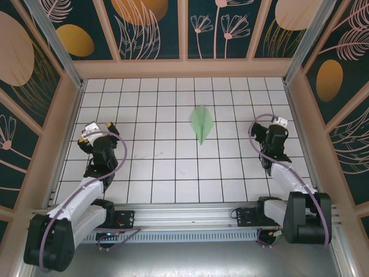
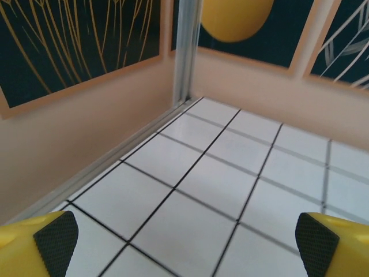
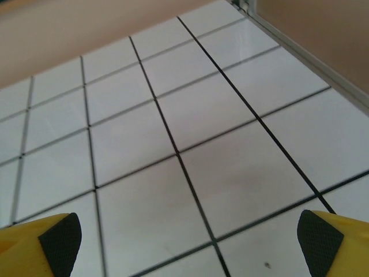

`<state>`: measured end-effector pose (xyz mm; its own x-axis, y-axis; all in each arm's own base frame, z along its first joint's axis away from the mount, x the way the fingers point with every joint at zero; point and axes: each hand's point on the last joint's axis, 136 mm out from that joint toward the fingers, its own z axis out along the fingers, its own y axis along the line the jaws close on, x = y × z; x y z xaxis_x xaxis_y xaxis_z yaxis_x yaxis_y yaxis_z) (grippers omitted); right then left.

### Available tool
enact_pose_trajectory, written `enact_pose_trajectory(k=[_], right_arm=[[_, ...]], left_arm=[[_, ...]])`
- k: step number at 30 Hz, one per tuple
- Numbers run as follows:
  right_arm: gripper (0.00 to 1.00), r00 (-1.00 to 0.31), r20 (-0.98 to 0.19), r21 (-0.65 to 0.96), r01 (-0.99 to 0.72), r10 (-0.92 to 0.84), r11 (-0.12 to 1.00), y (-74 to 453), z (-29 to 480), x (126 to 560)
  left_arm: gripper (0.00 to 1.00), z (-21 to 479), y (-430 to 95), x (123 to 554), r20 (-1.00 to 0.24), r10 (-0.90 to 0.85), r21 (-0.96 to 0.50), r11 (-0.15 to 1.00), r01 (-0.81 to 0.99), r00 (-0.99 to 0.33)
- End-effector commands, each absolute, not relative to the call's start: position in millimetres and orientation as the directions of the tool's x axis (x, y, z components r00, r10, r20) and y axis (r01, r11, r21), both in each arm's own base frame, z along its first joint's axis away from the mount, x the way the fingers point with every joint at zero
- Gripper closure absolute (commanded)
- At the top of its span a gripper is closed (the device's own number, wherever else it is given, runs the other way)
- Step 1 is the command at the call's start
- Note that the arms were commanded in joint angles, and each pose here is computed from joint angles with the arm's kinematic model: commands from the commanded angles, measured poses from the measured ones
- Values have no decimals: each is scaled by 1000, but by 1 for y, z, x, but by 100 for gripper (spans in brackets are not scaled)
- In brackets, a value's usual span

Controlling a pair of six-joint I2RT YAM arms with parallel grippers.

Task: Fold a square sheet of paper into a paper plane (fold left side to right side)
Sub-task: Reset both arms

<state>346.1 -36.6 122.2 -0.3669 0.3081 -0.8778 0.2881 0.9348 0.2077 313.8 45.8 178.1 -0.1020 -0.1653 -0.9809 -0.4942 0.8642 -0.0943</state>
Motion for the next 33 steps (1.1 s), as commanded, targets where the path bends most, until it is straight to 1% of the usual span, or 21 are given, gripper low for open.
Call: enact_pose_trajectory(k=[1,6,9,10,13,15,16,17,18,26,31,33], right_arm=[[1,-151,-956,214,222,251,951,-41,162,367],[1,-113,-979,152,124,167,980,-28,154,372],[1,-111,-983,139,91,148,986,-24,148,371],[1,-111,-984,134,55,139,989,-18,144,370],[1,-112,-985,128,28,130,991,-13,135,370],[1,-130,-984,124,12,125,992,-10,125,373],[1,-125,-984,124,12,124,992,-10,124,377],[1,-150,-981,125,14,126,992,-10,120,377],[1,-144,-982,125,12,125,992,-10,121,377],[1,-147,-982,117,18,118,993,-9,121,378],[1,-150,-982,115,21,117,993,-9,119,377],[1,-150,-982,114,21,116,993,-9,120,377]], left_arm=[[1,194,49,321,-998,-40,-7,871,-490,-56],[1,180,34,333,-998,11,33,926,-376,-61],[1,174,27,336,-998,34,48,947,-318,-48],[1,173,26,336,-999,37,47,953,-299,-38],[1,171,25,338,-1000,25,26,966,-256,-7],[1,164,26,341,-1000,9,12,971,-239,-17],[1,162,26,344,-1000,6,13,971,-237,-29],[1,160,22,347,-999,8,17,980,-200,-47],[1,160,18,348,-999,13,20,984,-176,-45],[1,159,13,350,-999,17,24,991,-134,-49],[1,162,16,347,-1000,2,7,988,-154,-30],[1,167,11,344,-999,-31,-32,992,-124,8]])
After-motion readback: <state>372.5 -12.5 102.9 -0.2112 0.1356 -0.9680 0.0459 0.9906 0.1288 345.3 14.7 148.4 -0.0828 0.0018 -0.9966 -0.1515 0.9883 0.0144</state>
